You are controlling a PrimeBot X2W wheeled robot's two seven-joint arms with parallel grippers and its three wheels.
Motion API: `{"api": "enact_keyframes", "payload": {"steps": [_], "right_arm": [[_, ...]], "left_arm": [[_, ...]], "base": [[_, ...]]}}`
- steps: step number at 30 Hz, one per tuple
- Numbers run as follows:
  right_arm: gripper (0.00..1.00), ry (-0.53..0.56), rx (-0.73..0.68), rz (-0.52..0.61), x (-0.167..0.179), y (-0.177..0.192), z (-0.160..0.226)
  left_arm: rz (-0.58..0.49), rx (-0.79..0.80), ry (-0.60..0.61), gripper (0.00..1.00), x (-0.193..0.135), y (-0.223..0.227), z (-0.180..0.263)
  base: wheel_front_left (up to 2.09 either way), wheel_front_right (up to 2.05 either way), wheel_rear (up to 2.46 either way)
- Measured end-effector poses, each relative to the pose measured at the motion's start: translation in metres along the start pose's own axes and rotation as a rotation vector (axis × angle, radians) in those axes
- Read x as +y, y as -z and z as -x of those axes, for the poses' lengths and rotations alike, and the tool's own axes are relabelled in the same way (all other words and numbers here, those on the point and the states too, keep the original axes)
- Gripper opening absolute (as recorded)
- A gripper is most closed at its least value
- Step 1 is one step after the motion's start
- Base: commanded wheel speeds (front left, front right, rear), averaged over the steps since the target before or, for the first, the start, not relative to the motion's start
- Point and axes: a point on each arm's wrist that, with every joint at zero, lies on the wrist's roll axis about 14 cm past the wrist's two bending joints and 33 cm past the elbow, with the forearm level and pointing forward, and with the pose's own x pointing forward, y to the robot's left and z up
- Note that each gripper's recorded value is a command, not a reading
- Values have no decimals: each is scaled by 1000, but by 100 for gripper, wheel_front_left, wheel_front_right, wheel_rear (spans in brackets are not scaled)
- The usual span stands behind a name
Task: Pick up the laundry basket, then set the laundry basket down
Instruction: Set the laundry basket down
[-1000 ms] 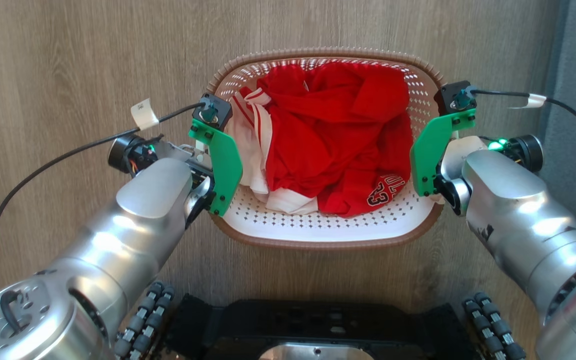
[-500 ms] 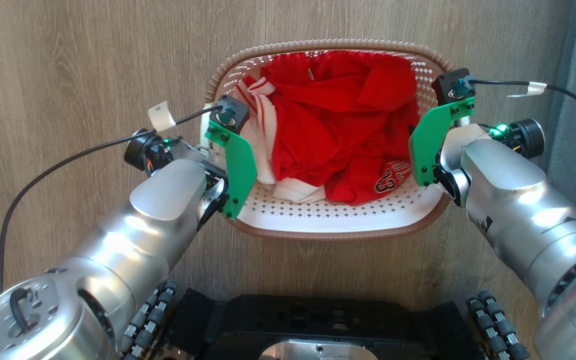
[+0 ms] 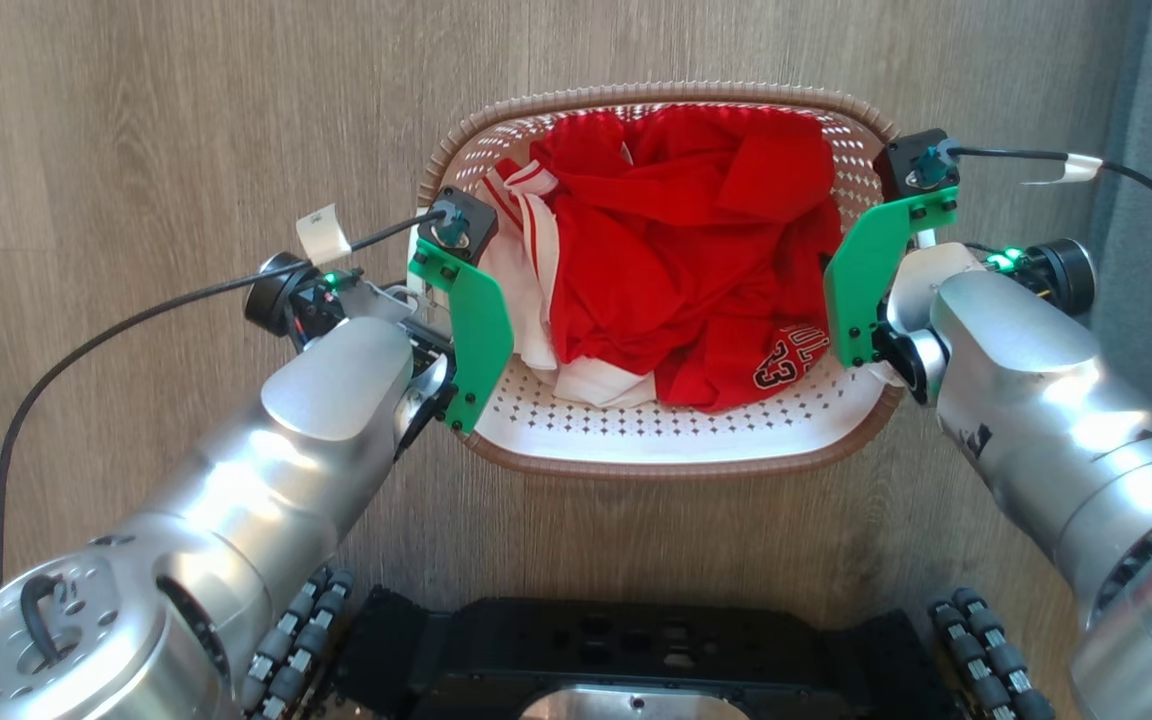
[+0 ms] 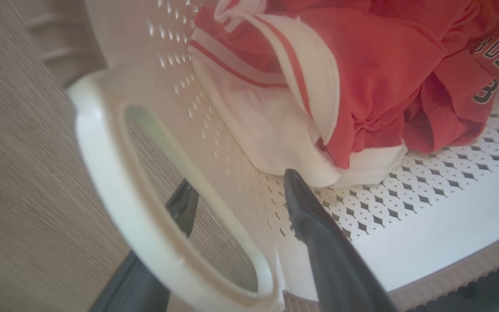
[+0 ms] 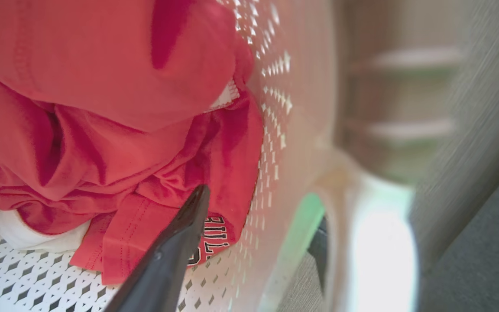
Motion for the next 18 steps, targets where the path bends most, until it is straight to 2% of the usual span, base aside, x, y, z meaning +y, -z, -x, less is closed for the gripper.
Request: {"api": "enact_keyframes", "payload": {"steps": [10,18], "right_arm": [[100,15,23,-4,-1,5,9],[100,35,7,8,3,1,33]], "left_arm": [[-6,-34,-31,100,4,-10,9],[-7,-68,-78,100,9,-18,31]], "base": [[0,0,0],[0,0,0]]}}
